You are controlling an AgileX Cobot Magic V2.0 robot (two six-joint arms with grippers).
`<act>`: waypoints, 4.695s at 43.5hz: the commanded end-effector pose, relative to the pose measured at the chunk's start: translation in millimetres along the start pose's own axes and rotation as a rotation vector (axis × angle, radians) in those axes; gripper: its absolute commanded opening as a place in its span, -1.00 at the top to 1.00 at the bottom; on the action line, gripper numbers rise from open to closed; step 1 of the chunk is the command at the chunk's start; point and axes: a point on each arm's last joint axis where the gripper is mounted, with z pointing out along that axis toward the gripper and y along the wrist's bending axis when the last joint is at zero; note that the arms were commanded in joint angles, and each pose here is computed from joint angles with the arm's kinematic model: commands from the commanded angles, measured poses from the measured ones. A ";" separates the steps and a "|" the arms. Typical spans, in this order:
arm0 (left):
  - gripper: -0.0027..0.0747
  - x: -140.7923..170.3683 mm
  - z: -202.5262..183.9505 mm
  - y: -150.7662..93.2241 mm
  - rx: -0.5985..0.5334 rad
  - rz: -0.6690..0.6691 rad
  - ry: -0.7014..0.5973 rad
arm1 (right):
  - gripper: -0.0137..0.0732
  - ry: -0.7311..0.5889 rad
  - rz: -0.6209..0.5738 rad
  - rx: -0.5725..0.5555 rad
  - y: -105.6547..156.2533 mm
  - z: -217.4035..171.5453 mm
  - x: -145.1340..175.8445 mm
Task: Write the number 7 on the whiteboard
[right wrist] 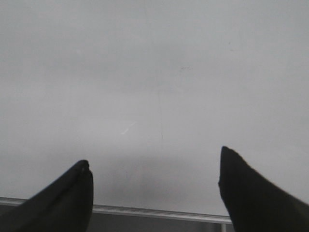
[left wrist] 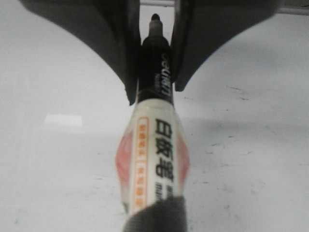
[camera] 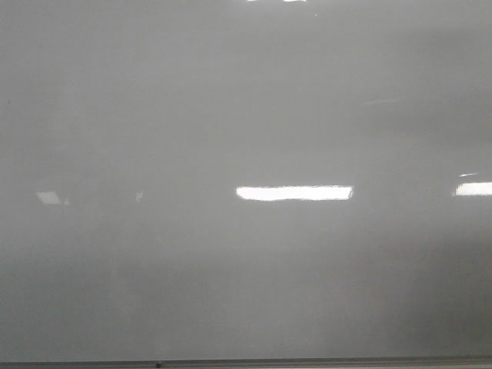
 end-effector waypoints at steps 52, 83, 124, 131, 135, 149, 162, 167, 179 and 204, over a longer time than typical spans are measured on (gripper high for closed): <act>0.91 8.1 -103.6 -167.0 0.827 1.117 0.119 | -0.61 0.103 -0.827 -0.811 107.8 -8.9 -32.9; 0.91 25.7 -114.4 -193.8 0.887 1.247 0.073 | -0.29 0.074 -0.926 -1.061 190.7 -5.9 -38.2; -0.21 12.3 -130.2 -178.8 0.849 1.179 -0.049 | 0.84 0.105 -0.869 -0.968 183.0 -5.7 -41.4; -0.21 -5.0 -148.7 -144.0 0.758 1.032 -0.142 | 0.84 0.118 -0.844 -0.782 159.2 -16.0 -47.0; -0.21 -11.4 -158.9 -120.8 0.687 0.923 -0.188 | 0.84 0.122 -0.767 -0.687 141.4 -21.5 -48.4; -0.21 9.0 -170.1 -71.1 0.527 0.638 -0.223 | 0.84 -0.090 -0.230 -0.503 79.5 -7.0 -17.2; -0.21 6.8 -169.2 -72.4 0.542 0.595 -0.250 | 0.84 -0.260 -0.144 -0.467 85.1 15.8 -21.9; -0.21 6.2 -169.2 -72.4 0.540 0.593 -0.256 | 0.84 -0.270 -0.147 -0.472 94.1 25.2 -29.7; -0.21 6.2 -169.3 -72.4 0.540 0.593 -0.256 | 0.84 -0.232 -0.160 -0.482 121.9 60.3 -63.3; -0.21 6.0 -169.3 -72.4 0.540 0.593 -0.258 | 0.84 -0.125 -0.136 -0.389 111.4 114.6 -78.1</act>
